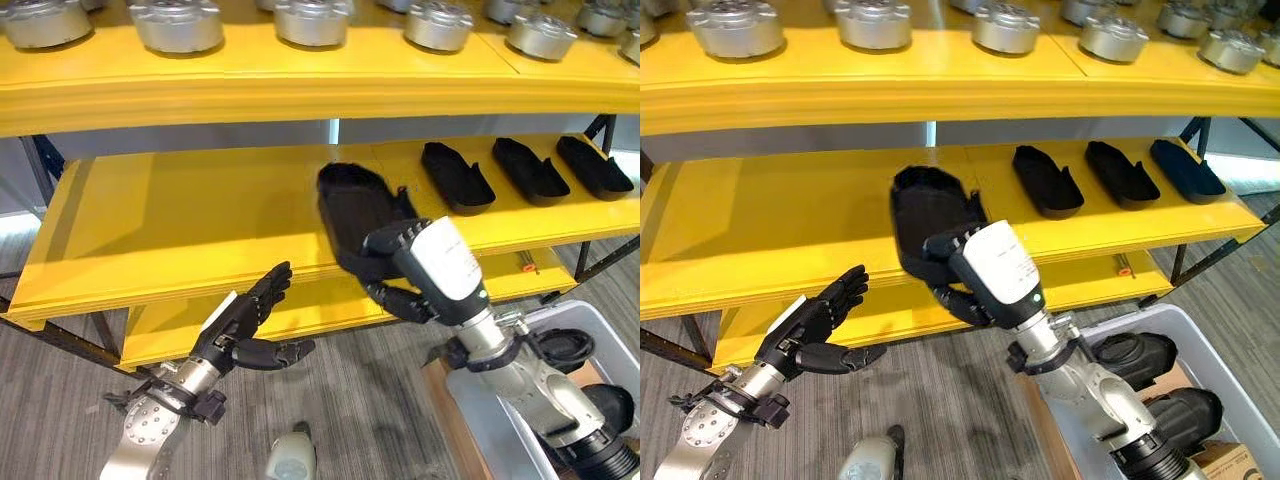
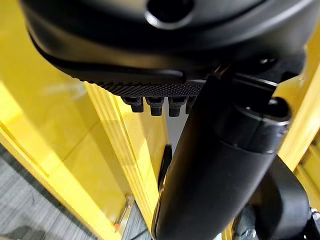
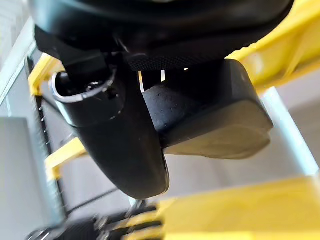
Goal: Move parts from the plastic box to the shelf.
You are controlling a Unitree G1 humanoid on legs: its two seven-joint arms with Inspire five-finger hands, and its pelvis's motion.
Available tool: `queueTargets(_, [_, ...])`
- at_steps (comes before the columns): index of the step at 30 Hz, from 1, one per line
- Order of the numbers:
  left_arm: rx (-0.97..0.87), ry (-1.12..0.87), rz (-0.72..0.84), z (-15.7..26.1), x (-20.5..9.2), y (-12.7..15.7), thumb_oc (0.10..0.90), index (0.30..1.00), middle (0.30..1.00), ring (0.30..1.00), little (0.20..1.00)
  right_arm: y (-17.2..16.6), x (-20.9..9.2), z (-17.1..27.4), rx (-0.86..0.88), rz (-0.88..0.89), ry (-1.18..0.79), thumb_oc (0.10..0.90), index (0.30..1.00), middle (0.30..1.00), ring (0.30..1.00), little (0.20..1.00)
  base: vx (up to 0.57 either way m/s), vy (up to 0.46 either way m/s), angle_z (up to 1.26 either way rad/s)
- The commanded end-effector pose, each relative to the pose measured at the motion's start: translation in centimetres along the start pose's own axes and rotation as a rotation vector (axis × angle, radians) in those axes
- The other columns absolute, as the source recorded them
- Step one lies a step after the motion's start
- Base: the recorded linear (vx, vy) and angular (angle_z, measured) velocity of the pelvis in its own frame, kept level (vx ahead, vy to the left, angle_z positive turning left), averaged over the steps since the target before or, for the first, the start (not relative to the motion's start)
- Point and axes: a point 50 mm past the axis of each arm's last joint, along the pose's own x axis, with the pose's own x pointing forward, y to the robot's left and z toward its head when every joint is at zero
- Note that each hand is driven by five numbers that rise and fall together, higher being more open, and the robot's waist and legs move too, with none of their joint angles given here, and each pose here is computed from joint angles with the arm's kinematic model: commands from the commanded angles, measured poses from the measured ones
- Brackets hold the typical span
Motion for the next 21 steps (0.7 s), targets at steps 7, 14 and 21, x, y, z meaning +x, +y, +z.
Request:
queueTargets(7, [0.034, -0.221, -0.062, 3.7, 0.0, -0.7, 0.9, 1.0, 1.0, 1.0, 1.0, -2.9, 2.0, 0.5, -0.084, -0.167, -0.12, 0.4, 0.3, 0.3, 0.3, 0.3, 0.27, -0.179, 0.52])
queueTargets(14, [-0.05, -0.236, -0.13, 3.4, -0.2, -1.4, 0.9, 1.0, 1.0, 1.0, 1.0, -3.2, 2.9, -0.9, -0.17, -0.119, -0.069, 0.4, 0.3, 0.3, 0.3, 0.3, 0.16, -0.129, 0.43])
queueTargets(21, [-0.084, -0.295, -0.203, 4.2, 1.6, -2.6, 0.9, 1.0, 1.0, 1.0, 1.0, -5.2, 3.6, -4.7, -0.288, -0.128, 0.079, 0.4, 0.3, 0.3, 0.3, 0.3, 0.03, 0.304, 0.51])
